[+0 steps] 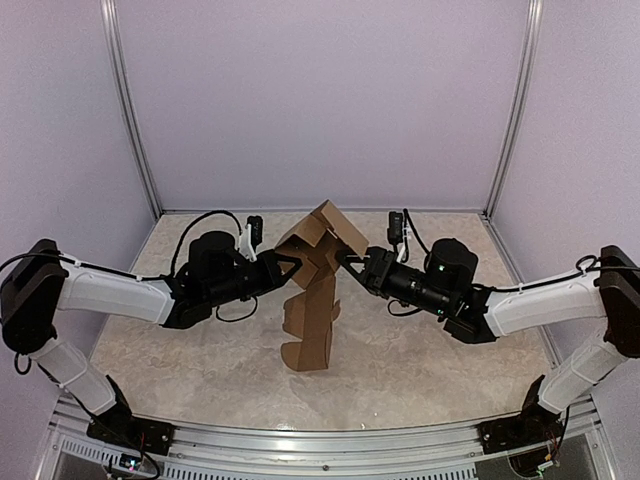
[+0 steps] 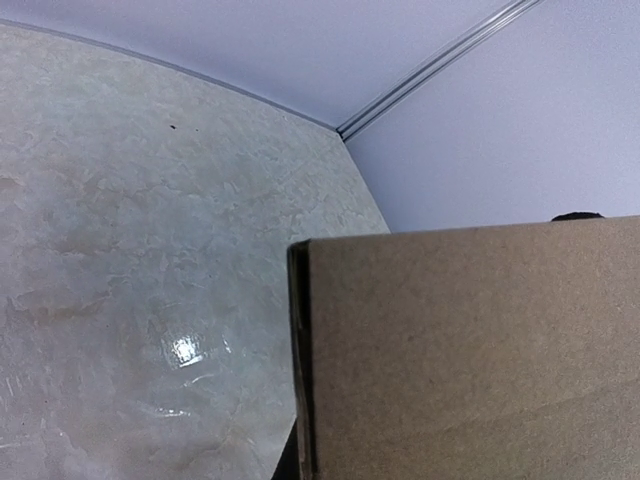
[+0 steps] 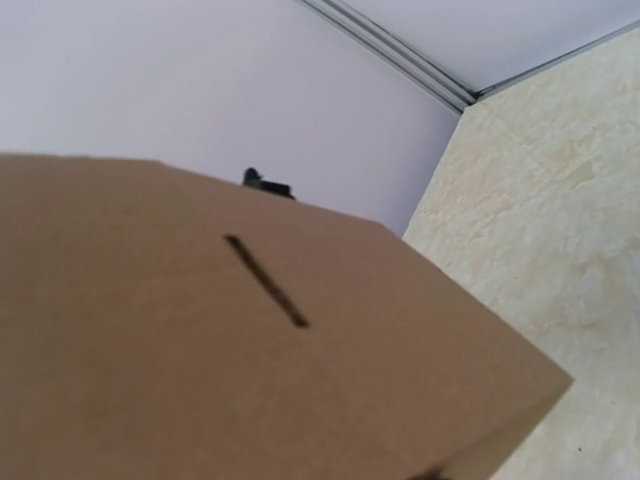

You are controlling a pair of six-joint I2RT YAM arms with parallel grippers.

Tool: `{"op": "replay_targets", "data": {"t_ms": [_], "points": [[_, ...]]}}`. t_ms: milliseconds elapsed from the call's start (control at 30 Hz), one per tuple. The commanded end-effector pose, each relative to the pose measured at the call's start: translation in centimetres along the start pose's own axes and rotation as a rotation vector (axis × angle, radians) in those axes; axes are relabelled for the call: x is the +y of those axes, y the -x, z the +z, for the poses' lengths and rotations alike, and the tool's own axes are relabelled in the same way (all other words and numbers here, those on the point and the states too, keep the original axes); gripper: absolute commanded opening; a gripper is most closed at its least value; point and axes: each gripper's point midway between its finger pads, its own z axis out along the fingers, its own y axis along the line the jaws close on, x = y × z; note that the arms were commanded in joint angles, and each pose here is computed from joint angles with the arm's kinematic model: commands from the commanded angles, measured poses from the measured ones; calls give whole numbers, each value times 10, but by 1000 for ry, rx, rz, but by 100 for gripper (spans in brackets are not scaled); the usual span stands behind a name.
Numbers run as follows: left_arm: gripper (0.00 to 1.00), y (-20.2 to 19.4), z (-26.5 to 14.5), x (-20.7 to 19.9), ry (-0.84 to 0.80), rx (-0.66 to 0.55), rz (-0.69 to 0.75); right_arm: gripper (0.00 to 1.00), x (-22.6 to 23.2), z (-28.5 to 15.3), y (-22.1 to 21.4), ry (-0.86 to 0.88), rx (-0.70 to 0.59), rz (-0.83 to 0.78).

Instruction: Fold the paper box

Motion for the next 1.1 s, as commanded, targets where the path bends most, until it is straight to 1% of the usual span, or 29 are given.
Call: {"op": "replay_targets", "data": {"t_ms": [0,67,167,333,433,467,500,533,600,667,733,800,933,1067], "points": [[0,0,-2,-20,-21,15,82,43,-1,6,-5,12,7,16],[0,0,-1,-23,-25,15,94,42,-4,6,-8,7,12,19],[0,0,-1,-26,-30,16,110,38,-8,5,-10,-7,17,21],[0,1,-1,-29,-32,18,132,20,-9,2,-11,-13,22,8],[0,2,-1,-31,-34,18,150,13,-8,1,-11,-20,26,-3],[0,2,-1,-32,-34,17,158,12,-8,1,-11,-21,27,-5],[0,2,-1,-32,-31,16,168,13,-7,0,-11,-18,26,-8],[0,2,-2,-33,-27,16,172,16,-8,0,-11,-19,27,-9],[0,4,-2,-32,-14,11,186,24,-7,-1,-10,-19,26,-18],[0,5,-3,-29,4,6,194,36,-7,-3,-11,-26,32,-33],[0,7,-5,-26,27,-1,204,42,-10,-8,-12,-45,37,-53],[0,10,-7,-21,52,-16,210,43,-17,-14,-13,-84,43,-80],[0,14,-11,-13,80,-30,204,44,-32,-32,-19,-159,62,-138],[0,17,-14,-5,104,-42,194,49,-37,-52,-19,-209,78,-235]]}}
